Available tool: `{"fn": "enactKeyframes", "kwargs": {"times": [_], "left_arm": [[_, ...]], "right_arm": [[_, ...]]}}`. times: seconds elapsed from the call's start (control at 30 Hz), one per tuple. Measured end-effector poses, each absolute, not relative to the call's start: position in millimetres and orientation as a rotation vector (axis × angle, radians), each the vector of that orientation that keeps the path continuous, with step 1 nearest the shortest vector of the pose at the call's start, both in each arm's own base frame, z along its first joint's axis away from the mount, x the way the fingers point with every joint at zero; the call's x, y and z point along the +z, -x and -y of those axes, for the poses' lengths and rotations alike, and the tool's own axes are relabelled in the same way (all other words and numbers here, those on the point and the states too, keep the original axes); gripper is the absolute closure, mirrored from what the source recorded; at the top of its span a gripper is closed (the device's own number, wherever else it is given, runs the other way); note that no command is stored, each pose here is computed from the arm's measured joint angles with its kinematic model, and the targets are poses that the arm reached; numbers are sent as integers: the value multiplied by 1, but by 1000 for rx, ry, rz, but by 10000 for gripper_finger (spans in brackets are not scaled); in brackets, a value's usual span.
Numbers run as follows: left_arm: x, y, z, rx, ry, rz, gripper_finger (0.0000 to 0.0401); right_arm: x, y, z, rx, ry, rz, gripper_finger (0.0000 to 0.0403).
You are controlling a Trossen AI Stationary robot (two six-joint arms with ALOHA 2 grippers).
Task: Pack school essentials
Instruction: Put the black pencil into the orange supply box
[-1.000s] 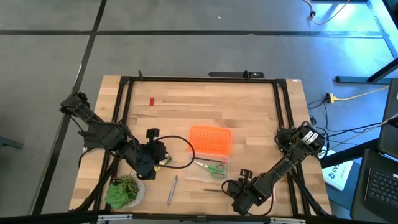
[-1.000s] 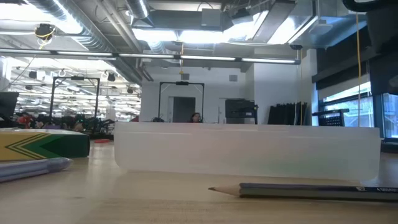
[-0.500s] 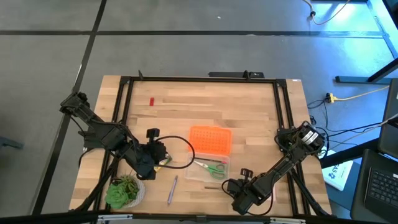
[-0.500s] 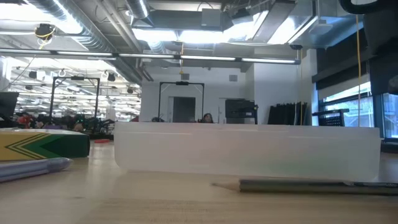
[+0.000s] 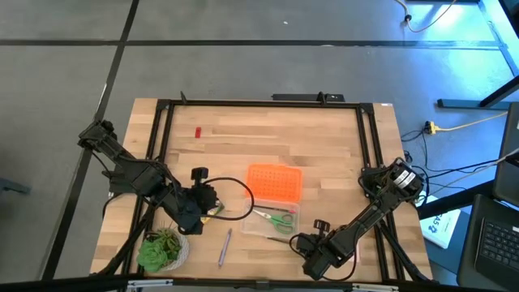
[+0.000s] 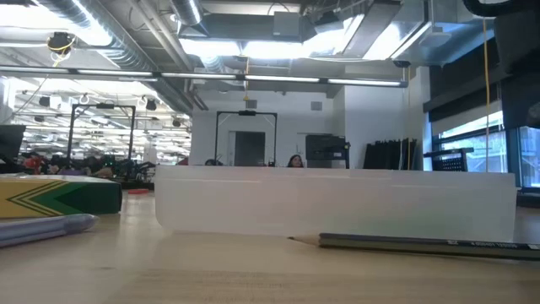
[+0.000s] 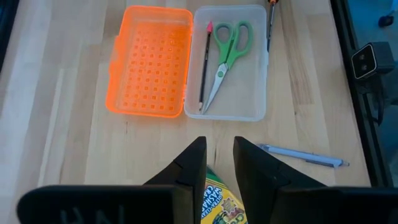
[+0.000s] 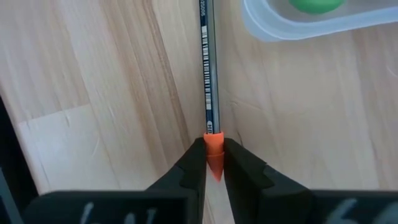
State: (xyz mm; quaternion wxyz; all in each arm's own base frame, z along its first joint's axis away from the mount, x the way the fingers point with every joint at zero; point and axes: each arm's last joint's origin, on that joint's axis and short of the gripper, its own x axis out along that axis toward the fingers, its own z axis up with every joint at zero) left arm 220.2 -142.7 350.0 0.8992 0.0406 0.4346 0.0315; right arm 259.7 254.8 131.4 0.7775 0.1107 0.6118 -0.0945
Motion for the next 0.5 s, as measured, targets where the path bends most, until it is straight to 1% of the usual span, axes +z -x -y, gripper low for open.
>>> {"fn": "enactKeyframes", "kwargs": {"times": [0.5], "left_arm": [[350,-220,143,66,-83,-900,328]], "right_arm": [[149,-272,-268,-120,-287,-1277,352]]}}
